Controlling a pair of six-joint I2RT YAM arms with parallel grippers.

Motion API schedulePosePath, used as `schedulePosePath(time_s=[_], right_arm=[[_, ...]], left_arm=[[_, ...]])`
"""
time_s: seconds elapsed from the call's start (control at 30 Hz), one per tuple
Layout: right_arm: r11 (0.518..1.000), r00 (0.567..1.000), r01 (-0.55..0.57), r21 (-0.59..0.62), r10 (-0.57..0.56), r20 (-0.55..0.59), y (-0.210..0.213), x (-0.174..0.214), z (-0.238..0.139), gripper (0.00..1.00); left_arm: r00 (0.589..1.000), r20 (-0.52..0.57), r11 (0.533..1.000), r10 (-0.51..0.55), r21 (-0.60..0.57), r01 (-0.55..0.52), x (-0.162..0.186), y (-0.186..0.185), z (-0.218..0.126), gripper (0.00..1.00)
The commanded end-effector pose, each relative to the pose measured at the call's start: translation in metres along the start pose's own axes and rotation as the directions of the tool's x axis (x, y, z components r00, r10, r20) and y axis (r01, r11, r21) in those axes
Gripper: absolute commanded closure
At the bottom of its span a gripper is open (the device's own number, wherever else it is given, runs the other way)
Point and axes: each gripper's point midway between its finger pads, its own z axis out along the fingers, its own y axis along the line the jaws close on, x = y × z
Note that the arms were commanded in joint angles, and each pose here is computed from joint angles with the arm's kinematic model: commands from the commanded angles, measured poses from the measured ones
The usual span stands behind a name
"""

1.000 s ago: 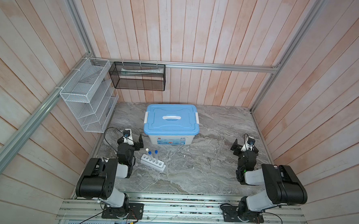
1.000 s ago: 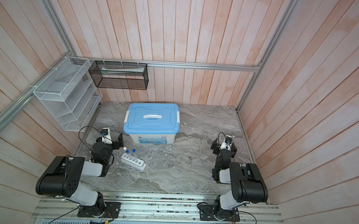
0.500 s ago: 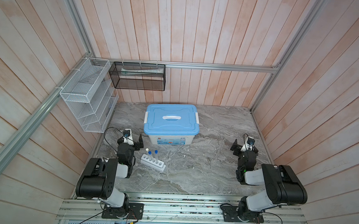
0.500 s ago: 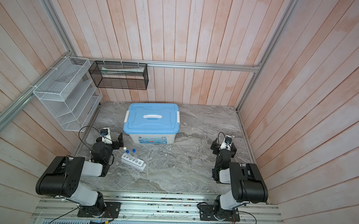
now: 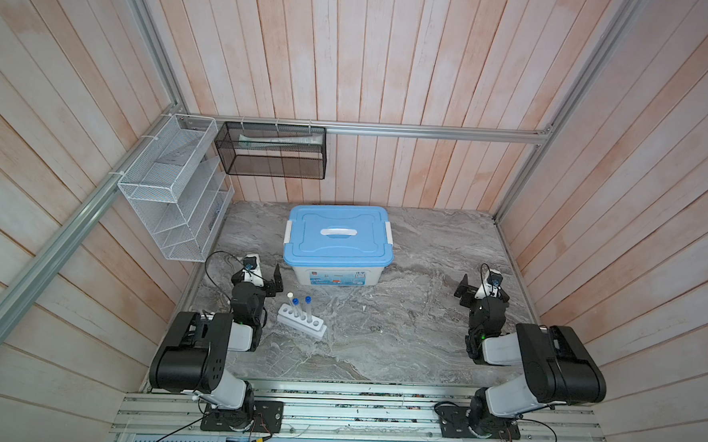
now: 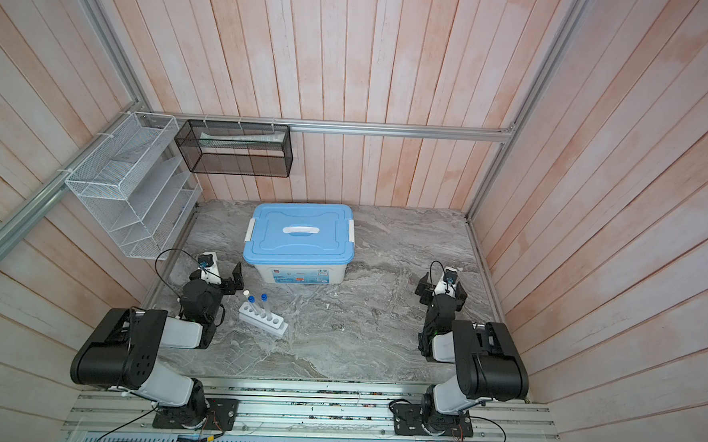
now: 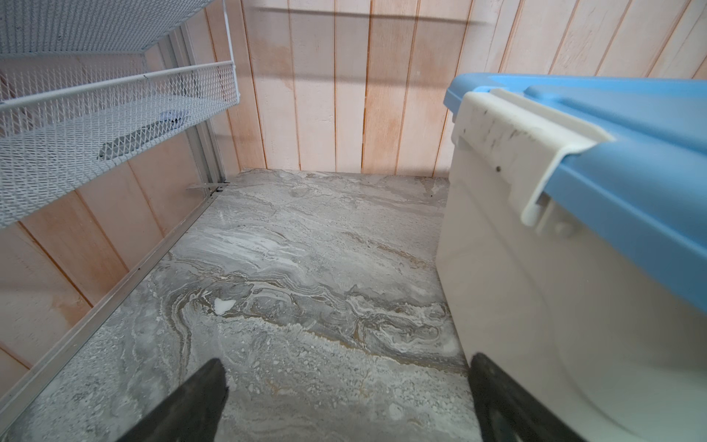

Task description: Organize the chemistry lab equipment

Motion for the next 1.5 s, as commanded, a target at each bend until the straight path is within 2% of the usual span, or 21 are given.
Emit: schedulePosePath(time_s=[0.0, 0.37, 0.5, 0.63, 0.7, 0.77, 0.8, 0.9, 0.93, 1.03, 1.47], right_arm=[[1.0, 1.0, -0.012, -0.003, 0.012, 0.01, 0.001, -0.005, 0.002, 0.02], [1.0, 1.0, -0.008, -0.005, 0.008, 0.012, 0.001, -0.005, 0.001, 0.02], [1.0, 0.997, -0.017, -0.012, 0.018, 0.078, -0.002, -0.011, -0.017, 0.02], [1.0, 1.0, 0.001, 0.0, -0.001, 0.002, 0.002, -0.004, 0.002, 0.02], [0.999, 0.999, 0.016, -0.045, -0.014, 0.046, 0.007, -0.007, -0.013, 0.02], [0.971, 0.988, 0.1, -0.217, -0.07, 0.141, 0.033, -0.015, -0.037, 0.02], [0.967, 0.987, 0.105, -0.231, -0.074, 0.141, 0.035, -0.014, -0.038, 0.02], [0.995, 0.999, 0.043, -0.087, -0.043, -0.001, 0.019, -0.003, 0.002, 0.02], [0.994, 1.0, 0.012, -0.11, -0.011, 0.005, 0.015, -0.005, 0.001, 0.02], [1.0, 1.0, -0.019, -0.025, 0.019, 0.001, -0.001, -0.005, 0.002, 0.02], [1.0, 1.0, -0.019, -0.022, 0.019, -0.002, 0.0, -0.004, 0.003, 0.02]], left_arm=[[1.0, 0.009, 1.0, 0.001, 0.004, -0.001, -0.004, 0.001, 0.004, 0.0], [1.0, 0.009, 1.0, 0.002, 0.003, -0.002, -0.005, 0.001, 0.004, 0.0], [1.0, 0.007, 1.0, 0.002, 0.004, -0.002, -0.004, 0.001, 0.004, 0.0], [1.0, 0.009, 1.0, 0.002, 0.004, -0.002, -0.005, 0.001, 0.004, 0.0], [1.0, 0.011, 1.0, 0.002, 0.004, -0.002, -0.005, 0.001, 0.004, 0.0], [1.0, 0.008, 1.0, 0.002, 0.005, -0.002, -0.004, 0.001, 0.004, 0.0], [1.0, 0.009, 1.0, 0.001, 0.004, -0.001, -0.004, 0.001, 0.004, 0.0], [1.0, 0.01, 1.0, 0.002, 0.004, -0.002, -0.005, 0.001, 0.004, 0.0], [1.0, 0.01, 1.0, 0.002, 0.004, -0.002, -0.005, 0.001, 0.004, 0.0], [1.0, 0.008, 1.0, 0.002, 0.004, -0.002, -0.004, 0.001, 0.004, 0.0], [1.0, 0.009, 1.0, 0.002, 0.004, -0.002, -0.004, 0.001, 0.004, 0.0]])
